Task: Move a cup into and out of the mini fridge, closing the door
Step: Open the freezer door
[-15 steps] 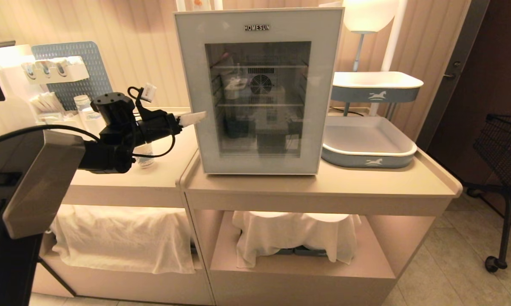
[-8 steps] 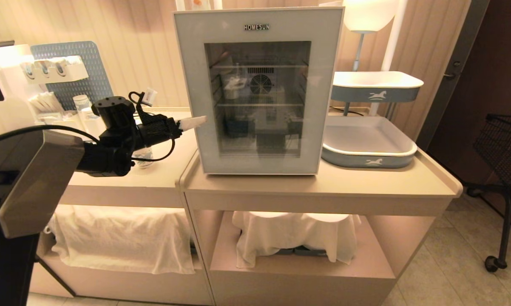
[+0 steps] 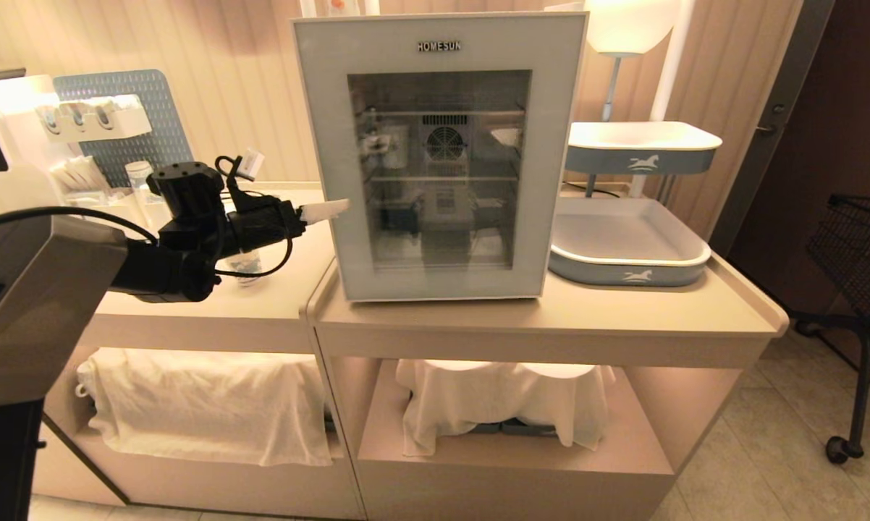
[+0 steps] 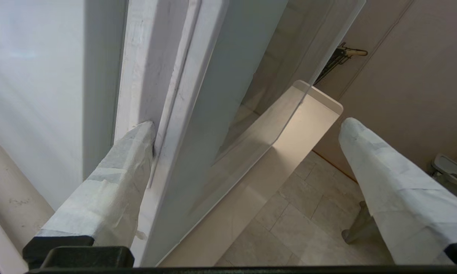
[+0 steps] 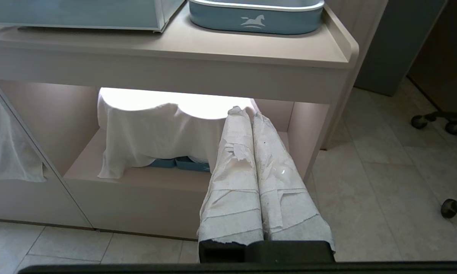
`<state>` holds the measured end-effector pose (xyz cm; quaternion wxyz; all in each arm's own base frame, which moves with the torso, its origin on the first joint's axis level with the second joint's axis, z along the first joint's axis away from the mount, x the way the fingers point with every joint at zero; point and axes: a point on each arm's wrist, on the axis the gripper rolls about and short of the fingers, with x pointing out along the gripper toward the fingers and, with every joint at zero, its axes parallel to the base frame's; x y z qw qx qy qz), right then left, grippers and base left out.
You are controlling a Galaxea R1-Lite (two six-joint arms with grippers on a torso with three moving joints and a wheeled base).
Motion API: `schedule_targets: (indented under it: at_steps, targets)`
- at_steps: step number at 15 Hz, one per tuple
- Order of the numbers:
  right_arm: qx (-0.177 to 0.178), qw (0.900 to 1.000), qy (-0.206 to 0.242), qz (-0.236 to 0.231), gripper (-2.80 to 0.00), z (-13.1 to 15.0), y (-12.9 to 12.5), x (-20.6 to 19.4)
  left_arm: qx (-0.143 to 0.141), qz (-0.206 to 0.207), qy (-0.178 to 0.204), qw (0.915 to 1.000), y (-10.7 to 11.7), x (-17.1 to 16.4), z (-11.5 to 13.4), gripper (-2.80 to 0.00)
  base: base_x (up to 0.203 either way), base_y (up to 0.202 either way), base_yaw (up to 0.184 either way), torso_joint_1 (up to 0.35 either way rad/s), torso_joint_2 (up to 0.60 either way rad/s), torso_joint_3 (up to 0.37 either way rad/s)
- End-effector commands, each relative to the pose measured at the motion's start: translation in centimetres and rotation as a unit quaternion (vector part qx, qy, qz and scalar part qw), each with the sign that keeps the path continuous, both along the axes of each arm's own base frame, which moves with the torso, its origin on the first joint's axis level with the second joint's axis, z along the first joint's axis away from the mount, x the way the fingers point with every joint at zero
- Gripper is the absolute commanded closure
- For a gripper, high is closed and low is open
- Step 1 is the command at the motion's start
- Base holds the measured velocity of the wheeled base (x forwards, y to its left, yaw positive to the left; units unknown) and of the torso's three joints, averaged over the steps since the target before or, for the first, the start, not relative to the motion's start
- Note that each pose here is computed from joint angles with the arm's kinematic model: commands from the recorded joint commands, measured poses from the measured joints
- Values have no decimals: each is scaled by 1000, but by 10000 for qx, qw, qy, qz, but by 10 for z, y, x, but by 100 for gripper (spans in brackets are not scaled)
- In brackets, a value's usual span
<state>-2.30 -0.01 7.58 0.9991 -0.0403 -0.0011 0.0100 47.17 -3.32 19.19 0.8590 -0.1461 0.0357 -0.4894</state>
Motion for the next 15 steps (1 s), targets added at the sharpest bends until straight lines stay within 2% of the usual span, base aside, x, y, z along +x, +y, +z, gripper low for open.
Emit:
schedule_targets:
  at_steps: [1,10,15]
  targets:
    - [-3,10000,0,0,0,0,0,0,-2,-22,-76,10000,1,-7,9,-280,0,0,0,0,0,0]
    - [-3,10000,0,1,0,0,0,0,11,-56,135,9999,3,-49,25,-280,0,0,0,0,0,0]
    - [-3,10000,0,13,0,0,0,0,19,-101,277,9996,4,-89,36,-280,0,0,0,0,0,0]
